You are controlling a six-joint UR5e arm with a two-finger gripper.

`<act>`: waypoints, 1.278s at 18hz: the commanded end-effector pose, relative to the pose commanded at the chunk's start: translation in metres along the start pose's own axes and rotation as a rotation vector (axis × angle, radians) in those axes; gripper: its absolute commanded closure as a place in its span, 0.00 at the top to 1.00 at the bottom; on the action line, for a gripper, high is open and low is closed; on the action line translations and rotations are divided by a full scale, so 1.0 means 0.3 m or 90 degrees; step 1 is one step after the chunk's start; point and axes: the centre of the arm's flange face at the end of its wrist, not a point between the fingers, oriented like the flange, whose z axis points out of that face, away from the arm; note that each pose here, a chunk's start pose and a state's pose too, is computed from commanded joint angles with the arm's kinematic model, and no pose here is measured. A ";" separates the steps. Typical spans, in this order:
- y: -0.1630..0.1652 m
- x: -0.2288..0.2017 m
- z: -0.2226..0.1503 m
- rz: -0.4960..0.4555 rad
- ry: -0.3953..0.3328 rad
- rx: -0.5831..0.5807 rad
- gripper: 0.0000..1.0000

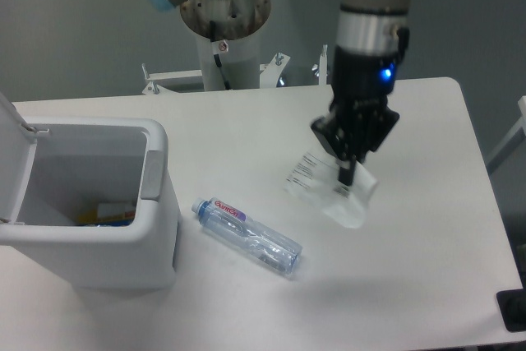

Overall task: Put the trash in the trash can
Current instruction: 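Lift the paper wrapper and carry it over the white bin, then lower the wrapper into the bin and open the gripper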

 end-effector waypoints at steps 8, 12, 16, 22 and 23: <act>0.194 0.343 0.039 0.184 0.079 -0.037 0.09; 0.318 0.444 0.143 0.317 0.120 -0.062 0.09; 0.414 0.500 0.202 0.370 0.145 -0.091 0.08; 0.465 0.515 0.267 0.411 0.159 -0.115 0.07; 0.462 0.513 0.283 0.420 0.161 -0.117 0.07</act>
